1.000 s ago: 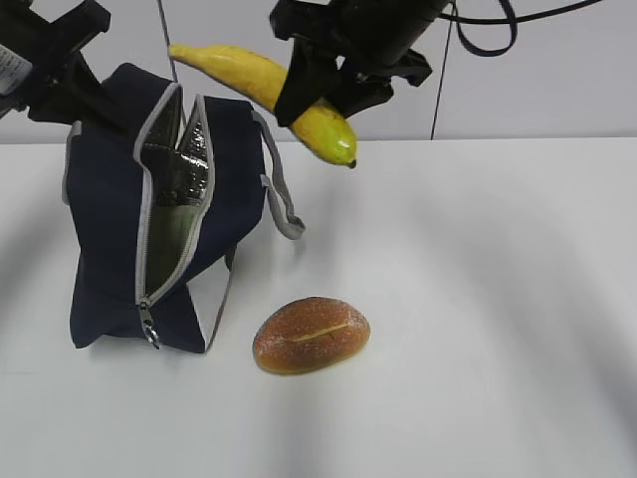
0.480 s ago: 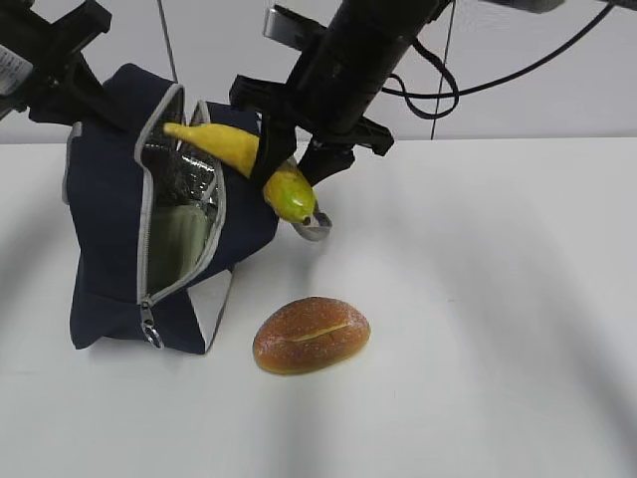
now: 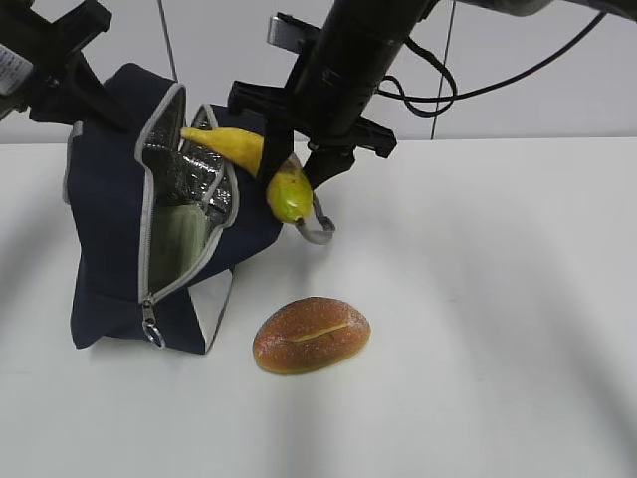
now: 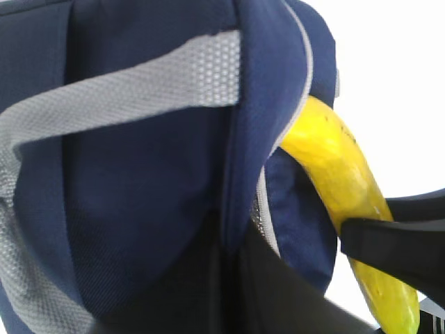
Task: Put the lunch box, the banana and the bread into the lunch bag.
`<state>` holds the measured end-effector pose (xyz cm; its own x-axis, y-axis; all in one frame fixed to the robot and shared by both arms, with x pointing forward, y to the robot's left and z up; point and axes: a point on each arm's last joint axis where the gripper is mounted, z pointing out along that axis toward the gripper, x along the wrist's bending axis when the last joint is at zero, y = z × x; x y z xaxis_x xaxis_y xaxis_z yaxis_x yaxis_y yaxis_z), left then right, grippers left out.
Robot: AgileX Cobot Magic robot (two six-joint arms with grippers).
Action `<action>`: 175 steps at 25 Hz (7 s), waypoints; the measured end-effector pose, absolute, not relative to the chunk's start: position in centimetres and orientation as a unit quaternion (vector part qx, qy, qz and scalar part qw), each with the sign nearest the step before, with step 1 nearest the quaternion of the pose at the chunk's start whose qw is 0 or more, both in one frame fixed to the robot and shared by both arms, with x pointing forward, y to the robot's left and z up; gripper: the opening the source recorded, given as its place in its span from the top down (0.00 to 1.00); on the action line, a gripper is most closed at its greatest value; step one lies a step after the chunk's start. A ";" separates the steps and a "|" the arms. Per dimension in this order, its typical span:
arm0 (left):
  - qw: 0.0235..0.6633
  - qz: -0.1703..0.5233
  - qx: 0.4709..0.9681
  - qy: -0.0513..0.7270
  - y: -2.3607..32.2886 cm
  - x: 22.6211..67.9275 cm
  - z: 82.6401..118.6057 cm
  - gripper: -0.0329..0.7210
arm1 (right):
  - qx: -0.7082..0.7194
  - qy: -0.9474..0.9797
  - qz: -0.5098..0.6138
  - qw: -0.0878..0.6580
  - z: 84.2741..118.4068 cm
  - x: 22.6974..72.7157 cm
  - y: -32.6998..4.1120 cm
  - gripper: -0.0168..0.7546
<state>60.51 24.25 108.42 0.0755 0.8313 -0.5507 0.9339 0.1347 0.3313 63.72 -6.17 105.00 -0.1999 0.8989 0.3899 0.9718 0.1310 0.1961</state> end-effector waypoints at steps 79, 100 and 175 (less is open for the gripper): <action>0.328 -0.078 0.657 0.674 24.3 60.4 108.4 0.96 | -0.444 -0.883 -0.145 -0.041 108.8 56.1 -7.6 0.43; 0.328 -0.079 0.659 0.673 24.3 60.4 108.4 0.96 | -0.267 -0.963 -0.036 0.005 101.1 53.5 -9.5 0.43; 0.329 -0.074 0.666 0.665 24.3 60.4 108.4 0.96 | 0.003 -0.975 -0.174 -0.140 107.9 53.1 -9.0 0.45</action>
<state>60.42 24.27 108.36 0.1041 0.8371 -0.5371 0.9349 0.1019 0.3400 53.09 -8.97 107.85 -0.9605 0.0428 -0.2749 -0.0549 0.9395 0.3382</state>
